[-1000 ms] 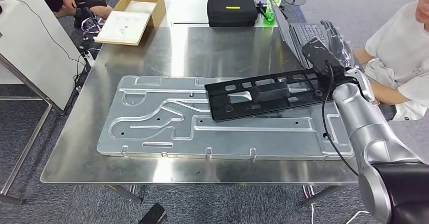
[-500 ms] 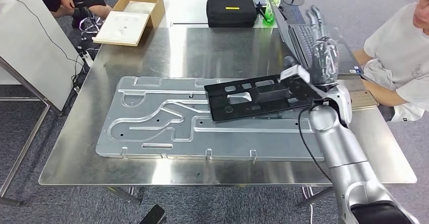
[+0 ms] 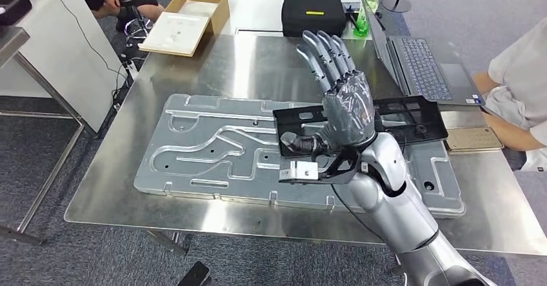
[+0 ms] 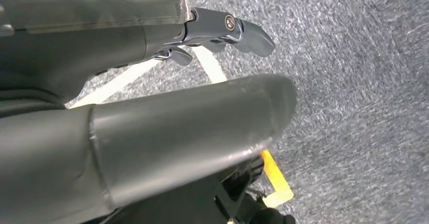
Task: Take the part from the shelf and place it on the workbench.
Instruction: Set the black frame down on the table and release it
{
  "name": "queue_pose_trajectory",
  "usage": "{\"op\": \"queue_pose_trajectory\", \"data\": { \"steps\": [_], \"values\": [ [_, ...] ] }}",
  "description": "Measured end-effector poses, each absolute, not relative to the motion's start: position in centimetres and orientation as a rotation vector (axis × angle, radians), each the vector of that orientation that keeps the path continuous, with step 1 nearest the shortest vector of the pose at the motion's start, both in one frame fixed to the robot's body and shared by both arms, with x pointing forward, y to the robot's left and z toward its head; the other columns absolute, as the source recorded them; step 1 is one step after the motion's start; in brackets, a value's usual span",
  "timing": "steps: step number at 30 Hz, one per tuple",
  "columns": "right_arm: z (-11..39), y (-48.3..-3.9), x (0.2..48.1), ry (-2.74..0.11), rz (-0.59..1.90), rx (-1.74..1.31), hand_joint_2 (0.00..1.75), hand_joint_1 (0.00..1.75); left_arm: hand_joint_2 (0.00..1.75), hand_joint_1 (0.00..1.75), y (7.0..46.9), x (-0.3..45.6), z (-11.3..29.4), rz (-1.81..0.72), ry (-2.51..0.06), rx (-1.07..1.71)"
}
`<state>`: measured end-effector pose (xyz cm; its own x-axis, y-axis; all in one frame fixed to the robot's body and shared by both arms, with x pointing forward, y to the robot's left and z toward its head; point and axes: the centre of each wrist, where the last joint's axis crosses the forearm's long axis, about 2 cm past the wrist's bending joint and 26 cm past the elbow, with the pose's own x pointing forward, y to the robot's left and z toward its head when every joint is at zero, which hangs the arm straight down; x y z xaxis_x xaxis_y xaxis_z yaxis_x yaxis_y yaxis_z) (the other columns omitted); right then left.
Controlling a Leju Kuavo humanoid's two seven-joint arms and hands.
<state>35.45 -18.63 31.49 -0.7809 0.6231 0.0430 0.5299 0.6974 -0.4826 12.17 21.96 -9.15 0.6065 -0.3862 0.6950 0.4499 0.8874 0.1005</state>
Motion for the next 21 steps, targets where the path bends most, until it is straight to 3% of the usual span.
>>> {"op": "queue_pose_trajectory", "data": {
  "steps": [21],
  "values": [
    [32.2, -17.1, 34.7, -2.757, 0.696, -0.903, 0.0, 0.0, 0.0, 0.0, 21.9, 12.6, -9.0, -0.488, -0.788, -0.095]
  ]
}}
